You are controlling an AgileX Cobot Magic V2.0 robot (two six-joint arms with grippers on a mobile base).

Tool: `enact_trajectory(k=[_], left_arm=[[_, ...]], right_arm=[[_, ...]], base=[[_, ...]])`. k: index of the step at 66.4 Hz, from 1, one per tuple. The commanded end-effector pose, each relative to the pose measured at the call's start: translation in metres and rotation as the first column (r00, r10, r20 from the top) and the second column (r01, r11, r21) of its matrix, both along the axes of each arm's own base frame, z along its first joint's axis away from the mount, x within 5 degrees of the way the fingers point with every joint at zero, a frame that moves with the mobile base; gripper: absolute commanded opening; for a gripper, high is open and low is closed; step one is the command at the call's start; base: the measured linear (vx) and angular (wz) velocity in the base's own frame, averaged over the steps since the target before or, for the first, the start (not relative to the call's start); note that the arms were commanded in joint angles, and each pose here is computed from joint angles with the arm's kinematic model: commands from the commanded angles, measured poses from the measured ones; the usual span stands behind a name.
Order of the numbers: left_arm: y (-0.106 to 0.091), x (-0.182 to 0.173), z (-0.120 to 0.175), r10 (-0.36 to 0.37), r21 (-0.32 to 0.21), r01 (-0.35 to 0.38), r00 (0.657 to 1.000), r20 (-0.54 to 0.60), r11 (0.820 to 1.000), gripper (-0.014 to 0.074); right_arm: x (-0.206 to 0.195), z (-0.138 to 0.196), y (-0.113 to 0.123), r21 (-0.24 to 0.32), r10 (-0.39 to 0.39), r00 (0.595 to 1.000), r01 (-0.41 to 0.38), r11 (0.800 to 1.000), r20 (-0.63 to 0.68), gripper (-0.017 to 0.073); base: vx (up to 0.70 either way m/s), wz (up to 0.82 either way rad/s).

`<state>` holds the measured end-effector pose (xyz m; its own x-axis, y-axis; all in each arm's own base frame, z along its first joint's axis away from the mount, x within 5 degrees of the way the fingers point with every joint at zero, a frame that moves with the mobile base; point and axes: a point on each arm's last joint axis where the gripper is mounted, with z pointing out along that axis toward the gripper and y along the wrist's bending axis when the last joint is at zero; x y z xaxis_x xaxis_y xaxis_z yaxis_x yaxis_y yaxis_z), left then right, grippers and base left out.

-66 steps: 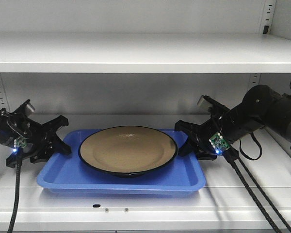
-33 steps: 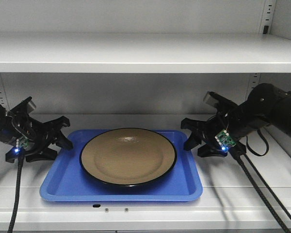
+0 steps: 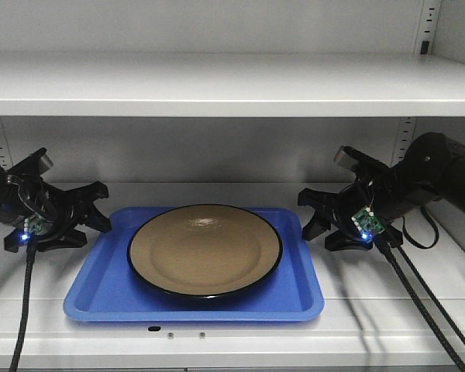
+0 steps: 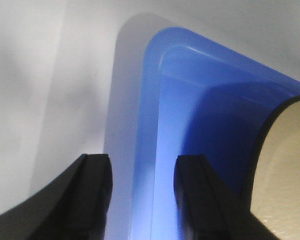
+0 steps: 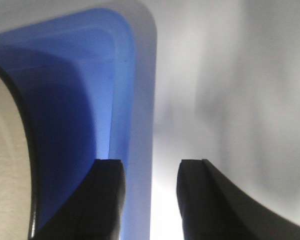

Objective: Place disk in tray to left cabinet
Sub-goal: 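Open both grippers and withdraw the left arm from the tray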

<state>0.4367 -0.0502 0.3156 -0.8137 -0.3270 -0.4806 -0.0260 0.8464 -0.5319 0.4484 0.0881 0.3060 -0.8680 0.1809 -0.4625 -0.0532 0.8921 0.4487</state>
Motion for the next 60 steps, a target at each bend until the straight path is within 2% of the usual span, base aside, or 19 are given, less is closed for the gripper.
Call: enact_trajectory(k=[1,25,33,42,52,60], left_arm=[[-0.003,-0.009,0.04,0.012,-0.034,-0.008,0.992,0.127,0.999,0.0443],[-0.003,-0.009,0.038,0.013,-0.034,-0.009,0.992,0.124,0.999,0.0443],[0.001,-0.017,0.037,0.018,-0.001,-0.018,0.993,0.12,1.0,0.0443],[0.006,-0.047,0.031,0.027,0.079,-0.037,0.993,0.115,0.996,0.0443],[0.013,-0.092,0.035,0.075,0.099,-0.095,0.979,0.187,0.991,0.0443],[0.019,-0.131,0.042,0.117,0.099,-0.15,0.952,0.283,0.984,0.0442]], right_arm=[[-0.01,0.045,-0.003,0.035,-0.021,0.99,0.016,0.999,0.14,0.0349],[-0.01,0.045,-0.003,0.035,-0.021,0.99,0.016,0.999,0.14,0.0349],[-0.01,0.045,-0.003,0.035,-0.021,0.99,0.016,0.999,0.14,0.0349],[-0.01,0.045,-0.003,0.037,-0.021,0.99,0.016,0.999,0.14,0.0349],[-0.01,0.045,-0.003,0.036,-0.021,0.99,0.016,0.999,0.14,0.0349],[-0.01,0.045,-0.003,0.036,-0.021,0.99,0.016,0.999,0.14,0.0349]], base=[[0.0,0.0],[0.0,0.0],[0.0,0.0],[0.0,0.01],[0.0,0.0],[0.0,0.0]])
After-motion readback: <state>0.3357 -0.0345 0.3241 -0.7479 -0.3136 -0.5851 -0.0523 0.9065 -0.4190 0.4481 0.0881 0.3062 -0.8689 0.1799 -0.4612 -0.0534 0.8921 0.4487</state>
